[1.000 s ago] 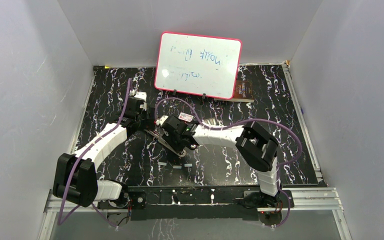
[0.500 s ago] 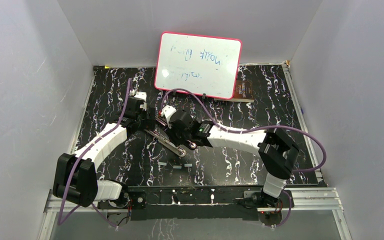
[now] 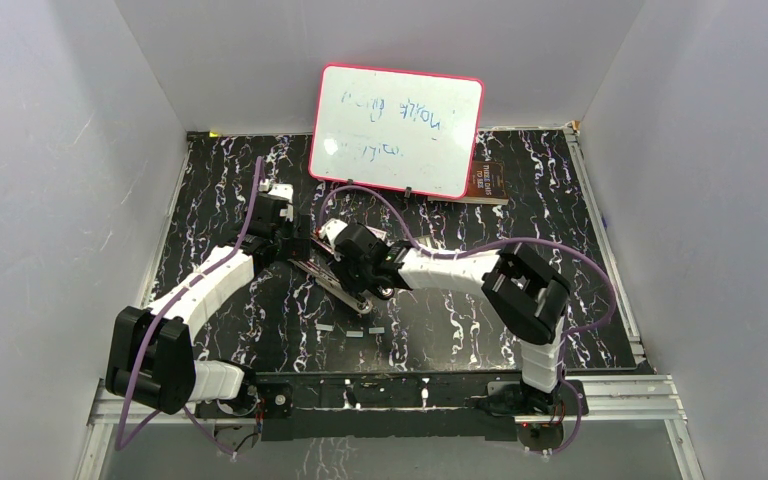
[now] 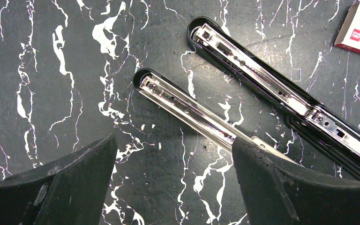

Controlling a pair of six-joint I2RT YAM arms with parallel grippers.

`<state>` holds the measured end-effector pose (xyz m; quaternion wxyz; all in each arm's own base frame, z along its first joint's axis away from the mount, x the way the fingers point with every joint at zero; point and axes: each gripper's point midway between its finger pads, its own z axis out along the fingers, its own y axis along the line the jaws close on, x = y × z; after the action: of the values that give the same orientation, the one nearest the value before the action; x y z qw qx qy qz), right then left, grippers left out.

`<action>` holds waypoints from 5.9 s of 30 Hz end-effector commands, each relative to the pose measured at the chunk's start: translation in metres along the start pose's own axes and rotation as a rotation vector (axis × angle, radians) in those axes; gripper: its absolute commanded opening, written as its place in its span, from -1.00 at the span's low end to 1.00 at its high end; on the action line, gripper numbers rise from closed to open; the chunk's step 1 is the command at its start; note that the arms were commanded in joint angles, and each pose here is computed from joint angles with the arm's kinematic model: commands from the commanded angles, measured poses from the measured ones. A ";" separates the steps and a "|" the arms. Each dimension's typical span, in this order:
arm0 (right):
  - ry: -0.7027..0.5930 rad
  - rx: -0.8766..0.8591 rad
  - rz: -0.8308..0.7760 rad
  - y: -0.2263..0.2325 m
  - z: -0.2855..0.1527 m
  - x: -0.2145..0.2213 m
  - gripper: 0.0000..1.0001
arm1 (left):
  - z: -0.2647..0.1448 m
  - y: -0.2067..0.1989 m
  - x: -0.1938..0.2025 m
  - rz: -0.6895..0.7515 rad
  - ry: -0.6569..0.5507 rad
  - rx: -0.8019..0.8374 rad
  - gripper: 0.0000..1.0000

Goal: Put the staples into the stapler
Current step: Adjust the staple in the stapler, then pick up the staple from the center of the board, then install the staple into the stapler.

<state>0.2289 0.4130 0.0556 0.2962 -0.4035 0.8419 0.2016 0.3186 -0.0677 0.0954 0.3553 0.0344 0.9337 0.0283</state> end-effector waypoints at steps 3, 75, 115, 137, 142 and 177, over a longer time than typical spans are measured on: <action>-0.127 -0.024 0.034 0.004 0.000 -0.042 -0.29 | -0.010 0.002 -0.005 0.003 -0.031 0.001 0.83; -0.703 -0.415 -0.471 0.038 -0.098 0.076 0.12 | -0.016 -0.001 -0.018 -0.060 -0.102 0.061 0.79; -0.484 -0.491 -0.455 0.022 -0.049 0.115 -0.26 | -0.016 -0.003 -0.021 -0.057 -0.103 0.075 0.79; -0.476 -0.548 -0.398 0.035 -0.067 0.070 -0.92 | -0.019 -0.003 -0.023 -0.057 -0.111 0.075 0.80; -0.577 -0.515 -0.406 0.039 -0.096 0.026 -0.98 | -0.021 -0.003 -0.024 -0.059 -0.117 0.079 0.79; -0.436 -0.055 -0.043 0.022 -0.040 -0.040 -1.00 | -0.012 0.003 -0.009 -0.015 -0.049 0.012 0.83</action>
<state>0.2106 0.4085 0.0938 0.4449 -0.3955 0.7518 0.2837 0.3147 -0.0673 0.1022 0.3688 0.0263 0.9291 0.0098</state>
